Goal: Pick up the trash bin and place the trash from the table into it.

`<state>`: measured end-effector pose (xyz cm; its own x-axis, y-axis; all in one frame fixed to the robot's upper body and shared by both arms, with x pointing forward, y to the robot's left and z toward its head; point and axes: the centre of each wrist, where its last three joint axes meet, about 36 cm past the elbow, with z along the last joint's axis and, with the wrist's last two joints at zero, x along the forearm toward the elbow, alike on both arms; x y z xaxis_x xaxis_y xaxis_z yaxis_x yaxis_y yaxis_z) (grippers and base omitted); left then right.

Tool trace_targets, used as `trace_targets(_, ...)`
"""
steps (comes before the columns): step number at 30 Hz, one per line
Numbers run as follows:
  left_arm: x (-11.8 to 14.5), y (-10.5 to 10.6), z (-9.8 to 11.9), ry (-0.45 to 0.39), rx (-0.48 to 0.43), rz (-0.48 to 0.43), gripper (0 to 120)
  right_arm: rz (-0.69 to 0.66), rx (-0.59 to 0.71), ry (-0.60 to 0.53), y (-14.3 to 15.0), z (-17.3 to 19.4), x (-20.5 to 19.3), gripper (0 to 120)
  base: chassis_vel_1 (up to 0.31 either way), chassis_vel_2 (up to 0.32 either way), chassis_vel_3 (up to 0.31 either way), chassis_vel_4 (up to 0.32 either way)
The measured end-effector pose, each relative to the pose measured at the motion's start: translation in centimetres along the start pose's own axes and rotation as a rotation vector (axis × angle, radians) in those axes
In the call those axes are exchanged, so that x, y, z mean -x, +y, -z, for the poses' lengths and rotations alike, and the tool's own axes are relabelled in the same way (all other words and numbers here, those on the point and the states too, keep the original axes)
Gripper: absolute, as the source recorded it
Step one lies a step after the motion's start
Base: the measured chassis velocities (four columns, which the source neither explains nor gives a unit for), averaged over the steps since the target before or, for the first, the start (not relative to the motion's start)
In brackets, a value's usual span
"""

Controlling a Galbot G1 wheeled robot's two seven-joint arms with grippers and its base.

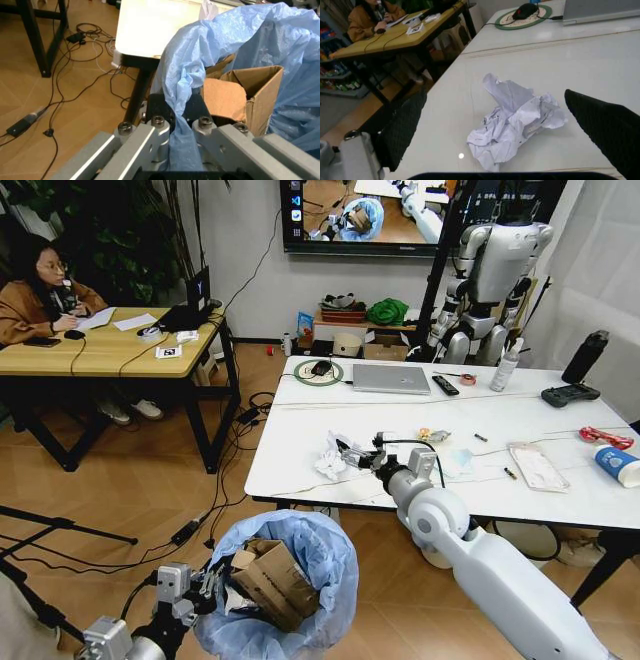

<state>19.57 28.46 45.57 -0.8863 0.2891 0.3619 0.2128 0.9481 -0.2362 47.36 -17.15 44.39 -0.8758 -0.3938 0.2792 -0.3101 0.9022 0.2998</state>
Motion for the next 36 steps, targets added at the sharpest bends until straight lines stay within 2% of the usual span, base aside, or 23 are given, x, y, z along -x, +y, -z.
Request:
trace_targets(19, 0.1, 0.1, -0.1, -0.001, -0.008, 0.001, 0, -0.102, 0.012, 0.070, 2.8, -1.8, 7.2, 100, 0.000, 0.000, 0.000, 0.000)
trace_targets(36, 0.1, 0.2, 0.1, -0.008, -0.013, 0.001, 0, -0.179, -0.048, 0.126, 1.4, -3.6, 9.0, 100, 0.000, 0.000, 0.000, 0.000)
